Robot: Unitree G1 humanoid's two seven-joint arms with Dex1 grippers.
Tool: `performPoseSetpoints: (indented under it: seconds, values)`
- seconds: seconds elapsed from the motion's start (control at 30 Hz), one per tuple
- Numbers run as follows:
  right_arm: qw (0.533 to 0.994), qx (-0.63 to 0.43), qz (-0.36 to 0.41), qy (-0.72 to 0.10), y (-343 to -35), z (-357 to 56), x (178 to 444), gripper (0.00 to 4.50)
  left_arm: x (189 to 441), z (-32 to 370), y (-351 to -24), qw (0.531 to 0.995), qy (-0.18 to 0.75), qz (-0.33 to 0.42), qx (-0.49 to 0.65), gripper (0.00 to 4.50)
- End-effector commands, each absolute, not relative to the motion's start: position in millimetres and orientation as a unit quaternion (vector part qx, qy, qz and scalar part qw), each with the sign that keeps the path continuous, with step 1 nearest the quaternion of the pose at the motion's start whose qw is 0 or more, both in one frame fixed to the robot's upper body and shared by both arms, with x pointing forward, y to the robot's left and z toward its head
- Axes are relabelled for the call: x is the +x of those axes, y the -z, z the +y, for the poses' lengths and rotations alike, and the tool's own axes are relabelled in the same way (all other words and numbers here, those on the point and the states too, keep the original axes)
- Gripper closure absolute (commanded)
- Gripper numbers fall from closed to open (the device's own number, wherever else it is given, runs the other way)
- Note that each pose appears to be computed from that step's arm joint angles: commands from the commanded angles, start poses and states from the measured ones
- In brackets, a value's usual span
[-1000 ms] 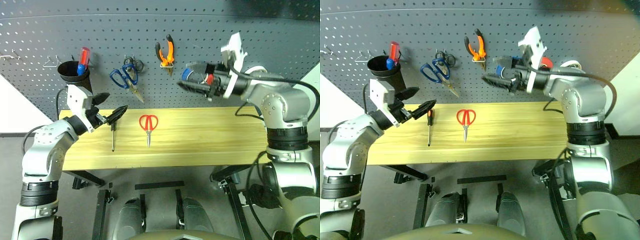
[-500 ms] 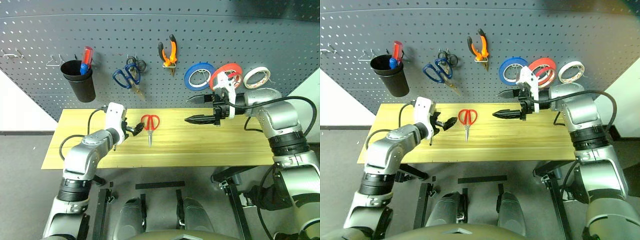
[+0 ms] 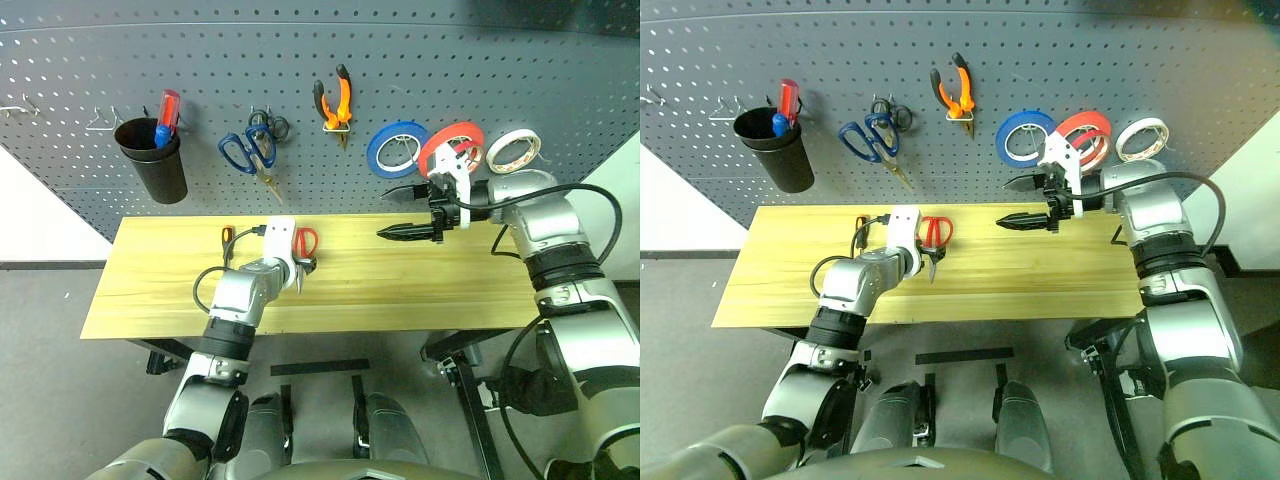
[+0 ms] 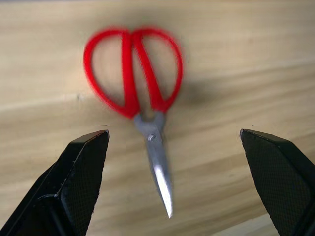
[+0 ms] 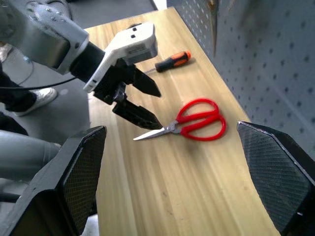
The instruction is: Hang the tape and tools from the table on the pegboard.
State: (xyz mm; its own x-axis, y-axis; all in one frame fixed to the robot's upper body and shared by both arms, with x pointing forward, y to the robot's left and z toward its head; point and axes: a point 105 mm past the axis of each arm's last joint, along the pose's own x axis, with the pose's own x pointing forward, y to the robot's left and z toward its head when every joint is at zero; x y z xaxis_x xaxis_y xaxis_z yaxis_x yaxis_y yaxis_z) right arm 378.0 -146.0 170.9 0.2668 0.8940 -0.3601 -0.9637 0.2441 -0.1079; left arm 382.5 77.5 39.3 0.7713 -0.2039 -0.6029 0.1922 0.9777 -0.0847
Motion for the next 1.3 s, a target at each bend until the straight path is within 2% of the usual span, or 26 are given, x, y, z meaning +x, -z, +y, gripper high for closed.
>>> performPoseSetpoints:
  seconds: [0.03, 0.73, 0.87, 1.2, 1.3]
  values:
    - [0.778, -0.195, 0.077, -0.592, -183, -152, 382, 0.02, 392, 73, -46, 0.946, 0.094, 0.312, 0.003, 0.0]
    - [0.781, -0.224, 0.062, -0.579, -188, -165, 391, 0.02, 401, 63, -28, 0.93, 0.041, 0.366, -0.013, 0.0]
    - [0.782, -0.225, 0.061, -0.577, -189, -167, 391, 0.0, 401, 71, -24, 0.933, 0.019, 0.359, -0.01, 0.94]
    - [0.781, -0.227, 0.064, -0.578, -187, -172, 389, 0.0, 402, 80, -21, 0.932, -0.006, 0.362, -0.023, 4.21]
    - [0.782, -0.228, 0.065, -0.576, -187, -173, 389, 0.0, 402, 83, -21, 0.932, -0.009, 0.361, -0.024, 4.24]
